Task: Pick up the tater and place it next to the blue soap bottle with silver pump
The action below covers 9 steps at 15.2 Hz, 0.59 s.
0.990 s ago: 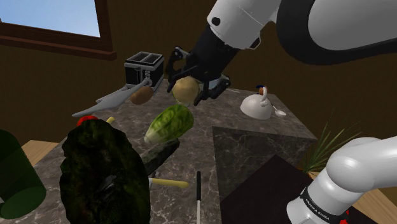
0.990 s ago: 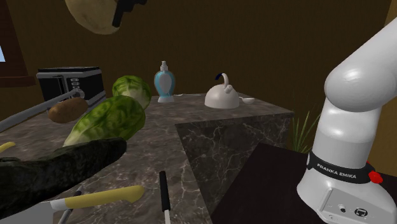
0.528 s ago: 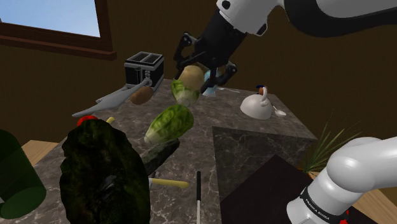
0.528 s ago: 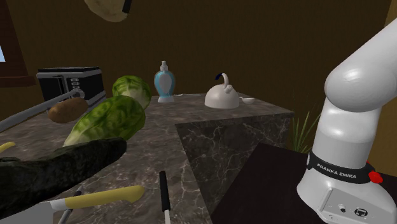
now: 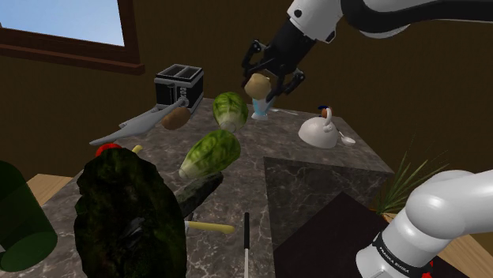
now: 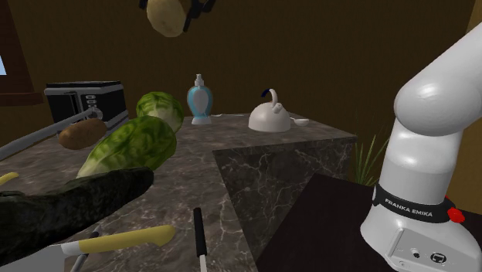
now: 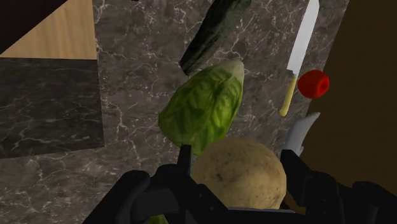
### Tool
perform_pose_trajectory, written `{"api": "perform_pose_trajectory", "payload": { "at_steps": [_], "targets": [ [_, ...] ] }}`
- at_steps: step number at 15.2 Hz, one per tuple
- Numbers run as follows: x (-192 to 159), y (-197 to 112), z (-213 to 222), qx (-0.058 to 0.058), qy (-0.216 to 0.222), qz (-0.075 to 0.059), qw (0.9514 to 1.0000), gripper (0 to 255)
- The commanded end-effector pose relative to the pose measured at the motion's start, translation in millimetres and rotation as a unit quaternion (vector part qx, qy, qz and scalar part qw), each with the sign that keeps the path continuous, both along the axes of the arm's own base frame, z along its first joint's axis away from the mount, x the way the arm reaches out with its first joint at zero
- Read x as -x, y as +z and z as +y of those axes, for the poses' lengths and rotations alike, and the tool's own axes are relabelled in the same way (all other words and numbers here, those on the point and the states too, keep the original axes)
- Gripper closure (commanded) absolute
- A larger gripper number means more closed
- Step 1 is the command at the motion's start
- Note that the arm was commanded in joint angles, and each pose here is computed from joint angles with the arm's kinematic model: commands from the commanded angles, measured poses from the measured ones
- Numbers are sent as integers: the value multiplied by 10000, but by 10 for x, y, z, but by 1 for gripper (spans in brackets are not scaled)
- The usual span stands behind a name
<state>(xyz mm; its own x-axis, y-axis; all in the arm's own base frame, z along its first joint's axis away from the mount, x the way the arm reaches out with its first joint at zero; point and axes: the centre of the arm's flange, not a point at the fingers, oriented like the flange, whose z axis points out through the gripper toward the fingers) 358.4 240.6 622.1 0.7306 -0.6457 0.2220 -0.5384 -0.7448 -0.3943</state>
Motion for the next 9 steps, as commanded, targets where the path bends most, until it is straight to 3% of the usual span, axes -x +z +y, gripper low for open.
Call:
{"api": "perform_pose_trajectory", "payload": {
  "at_steps": [1, 9],
  "targets": [
    [-104, -7, -240, 3, 8, -2, 10000, 255],
    [-538, -6, -1203, 3, 8, -2, 10000, 255]
  ]
}}
